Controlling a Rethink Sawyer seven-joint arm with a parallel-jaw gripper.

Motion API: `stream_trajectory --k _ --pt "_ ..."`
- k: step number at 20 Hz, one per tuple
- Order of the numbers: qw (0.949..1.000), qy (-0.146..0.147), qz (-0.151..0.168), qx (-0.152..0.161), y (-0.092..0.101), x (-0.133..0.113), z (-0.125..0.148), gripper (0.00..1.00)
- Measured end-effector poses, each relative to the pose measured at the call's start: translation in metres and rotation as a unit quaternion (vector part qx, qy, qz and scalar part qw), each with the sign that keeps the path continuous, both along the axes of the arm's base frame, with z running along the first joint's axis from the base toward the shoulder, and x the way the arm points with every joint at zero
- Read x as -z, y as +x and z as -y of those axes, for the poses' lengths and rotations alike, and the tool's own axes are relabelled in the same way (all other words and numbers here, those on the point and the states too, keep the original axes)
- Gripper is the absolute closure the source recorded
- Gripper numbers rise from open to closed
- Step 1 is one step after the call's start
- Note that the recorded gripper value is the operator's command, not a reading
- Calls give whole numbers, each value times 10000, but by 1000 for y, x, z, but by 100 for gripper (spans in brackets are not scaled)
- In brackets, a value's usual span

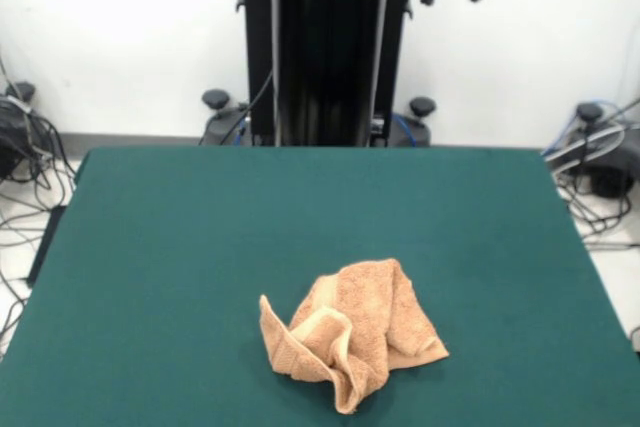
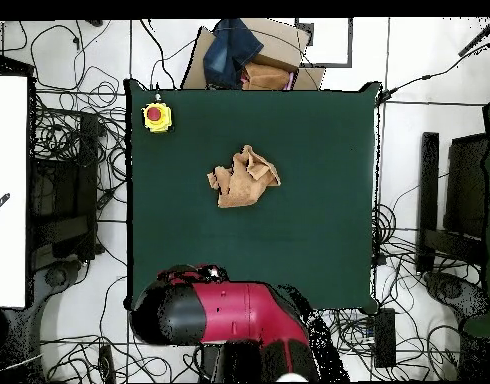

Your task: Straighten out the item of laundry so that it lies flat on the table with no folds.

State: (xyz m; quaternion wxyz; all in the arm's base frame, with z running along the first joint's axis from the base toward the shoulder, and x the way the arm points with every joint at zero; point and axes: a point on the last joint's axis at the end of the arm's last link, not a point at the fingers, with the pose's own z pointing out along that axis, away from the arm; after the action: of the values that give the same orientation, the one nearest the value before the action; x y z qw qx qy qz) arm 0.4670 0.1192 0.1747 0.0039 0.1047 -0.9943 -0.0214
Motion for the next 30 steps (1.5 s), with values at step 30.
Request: stream_trajectory --k 30 --pt "9980 166 614 -47 222 115 -29 0"
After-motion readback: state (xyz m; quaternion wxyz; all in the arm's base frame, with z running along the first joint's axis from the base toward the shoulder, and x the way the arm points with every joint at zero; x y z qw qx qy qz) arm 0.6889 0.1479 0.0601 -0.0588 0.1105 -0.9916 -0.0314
